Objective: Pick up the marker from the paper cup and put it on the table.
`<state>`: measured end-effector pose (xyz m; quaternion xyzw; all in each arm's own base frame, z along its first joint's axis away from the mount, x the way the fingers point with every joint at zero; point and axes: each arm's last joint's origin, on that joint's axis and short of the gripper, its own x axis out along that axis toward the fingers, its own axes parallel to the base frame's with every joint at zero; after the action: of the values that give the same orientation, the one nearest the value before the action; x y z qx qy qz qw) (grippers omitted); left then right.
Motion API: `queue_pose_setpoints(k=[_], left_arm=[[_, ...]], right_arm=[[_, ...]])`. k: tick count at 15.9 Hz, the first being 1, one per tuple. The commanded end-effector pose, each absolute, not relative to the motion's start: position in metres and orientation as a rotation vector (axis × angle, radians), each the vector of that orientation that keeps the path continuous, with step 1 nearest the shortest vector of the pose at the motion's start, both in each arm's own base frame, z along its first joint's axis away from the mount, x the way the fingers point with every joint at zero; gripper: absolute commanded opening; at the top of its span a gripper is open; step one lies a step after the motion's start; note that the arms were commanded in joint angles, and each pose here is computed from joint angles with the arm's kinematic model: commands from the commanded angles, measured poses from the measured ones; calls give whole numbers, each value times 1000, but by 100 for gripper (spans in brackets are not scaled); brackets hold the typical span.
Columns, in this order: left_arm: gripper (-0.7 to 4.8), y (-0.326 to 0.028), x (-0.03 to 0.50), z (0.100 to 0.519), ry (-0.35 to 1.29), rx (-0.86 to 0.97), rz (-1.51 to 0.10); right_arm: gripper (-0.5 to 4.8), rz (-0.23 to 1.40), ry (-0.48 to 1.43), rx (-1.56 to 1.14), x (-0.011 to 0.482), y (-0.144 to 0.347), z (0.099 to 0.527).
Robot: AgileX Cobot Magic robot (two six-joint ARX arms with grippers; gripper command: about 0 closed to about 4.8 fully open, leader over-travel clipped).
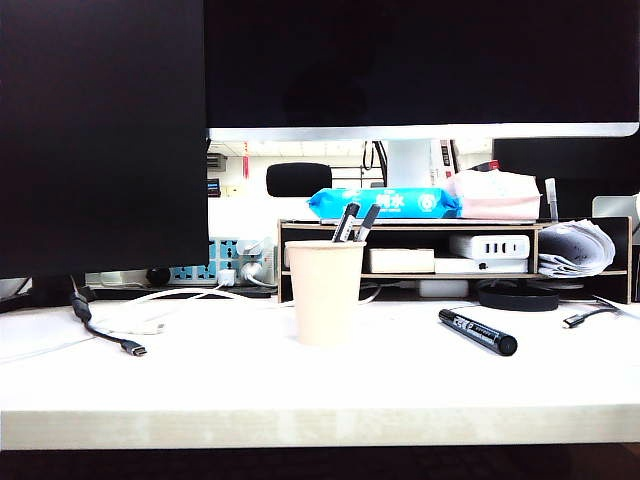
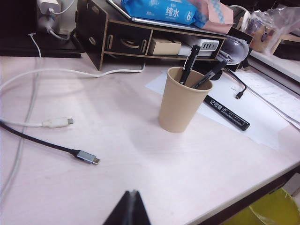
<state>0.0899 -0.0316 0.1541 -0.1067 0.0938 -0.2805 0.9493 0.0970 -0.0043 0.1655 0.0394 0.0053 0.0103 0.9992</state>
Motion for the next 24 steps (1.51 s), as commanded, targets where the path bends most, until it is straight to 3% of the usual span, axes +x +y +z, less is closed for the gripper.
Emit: queue_pose_setpoints(k=[1,19,21,23,24], left_arm=[[-5,-32,90,153,201,-219,-572],[-5,-32,90,153,201,-220,-572],[-5,-29,91,155,179,-216,-537],[-5,-23,93,155,165,-218,-417],[-5,-17,95,155,150,-219,-284]], right_arm=[[-5,25,0,78,97,-3,166],[-5,43,-3,78,97,0,166],[-5,43,-3,78,97,0,166],[-5,43,-3,78,97,0,166],[-5,43,-4,78,97,0,166]])
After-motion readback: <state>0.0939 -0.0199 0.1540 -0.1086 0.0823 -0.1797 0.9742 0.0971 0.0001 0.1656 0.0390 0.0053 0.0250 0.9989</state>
